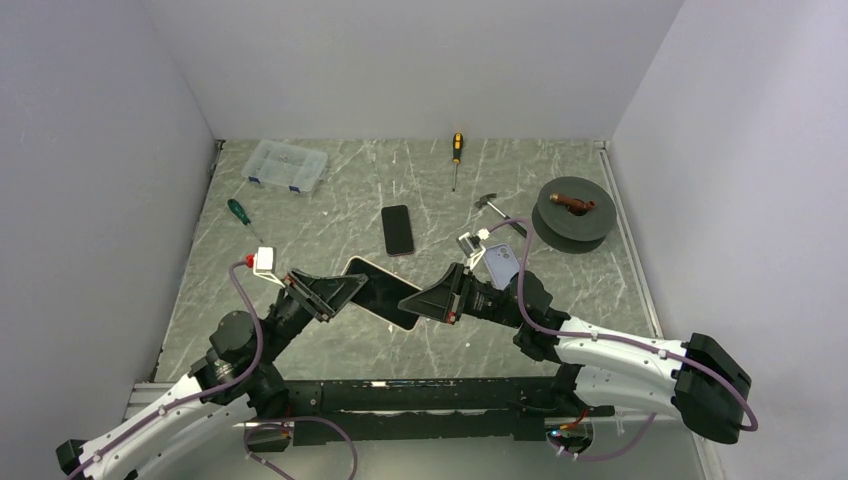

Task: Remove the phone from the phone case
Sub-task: Remove the phone case from the phone.

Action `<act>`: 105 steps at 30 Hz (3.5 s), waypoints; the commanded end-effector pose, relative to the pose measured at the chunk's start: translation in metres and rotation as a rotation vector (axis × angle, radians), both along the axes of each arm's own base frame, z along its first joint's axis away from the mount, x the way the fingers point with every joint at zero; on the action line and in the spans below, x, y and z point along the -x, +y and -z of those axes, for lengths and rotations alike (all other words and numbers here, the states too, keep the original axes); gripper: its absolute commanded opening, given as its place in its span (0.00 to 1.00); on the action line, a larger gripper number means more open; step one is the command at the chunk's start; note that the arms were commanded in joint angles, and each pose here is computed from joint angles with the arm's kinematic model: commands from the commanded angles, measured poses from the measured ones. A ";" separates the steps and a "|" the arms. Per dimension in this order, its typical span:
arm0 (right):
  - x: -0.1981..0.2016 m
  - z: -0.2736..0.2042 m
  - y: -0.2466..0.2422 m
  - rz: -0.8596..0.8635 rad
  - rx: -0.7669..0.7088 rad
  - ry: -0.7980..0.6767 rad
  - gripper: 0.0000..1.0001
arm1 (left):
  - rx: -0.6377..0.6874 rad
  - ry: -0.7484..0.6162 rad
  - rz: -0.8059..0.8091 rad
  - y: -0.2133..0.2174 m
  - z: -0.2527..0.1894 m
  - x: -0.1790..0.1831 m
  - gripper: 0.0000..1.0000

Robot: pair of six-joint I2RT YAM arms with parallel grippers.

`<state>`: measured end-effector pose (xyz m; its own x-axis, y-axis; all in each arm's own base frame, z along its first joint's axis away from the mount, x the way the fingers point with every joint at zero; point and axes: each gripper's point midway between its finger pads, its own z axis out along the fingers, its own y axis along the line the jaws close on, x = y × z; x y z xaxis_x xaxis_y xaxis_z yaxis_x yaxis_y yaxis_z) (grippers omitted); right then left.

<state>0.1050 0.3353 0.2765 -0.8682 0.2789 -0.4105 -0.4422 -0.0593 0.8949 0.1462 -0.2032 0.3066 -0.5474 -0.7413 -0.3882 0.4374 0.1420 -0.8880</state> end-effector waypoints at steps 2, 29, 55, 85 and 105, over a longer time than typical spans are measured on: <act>0.005 -0.047 -0.006 -0.005 -0.127 -0.100 0.00 | 0.049 -0.077 0.049 -0.001 -0.030 0.012 0.32; 0.007 -0.049 -0.009 -0.012 -0.125 -0.119 0.35 | 0.075 -0.090 0.056 0.000 -0.040 0.014 0.00; 0.006 -0.079 -0.015 0.193 -0.142 -0.325 0.59 | 0.296 0.073 -0.068 0.021 -0.094 -0.012 0.00; 0.013 -0.086 0.005 0.103 -0.150 -0.324 0.42 | 0.308 0.106 -0.089 0.024 -0.090 -0.015 0.00; 0.038 -0.103 0.010 0.149 -0.089 -0.718 0.10 | 0.221 0.186 -0.073 0.017 -0.066 -0.015 0.00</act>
<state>0.0914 0.3479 0.3285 -0.6537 0.3881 -0.6496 -0.7136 -0.0306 0.6998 0.1646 -0.1921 0.3547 -0.5273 -0.8342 -0.1614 0.2817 0.0075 -0.9595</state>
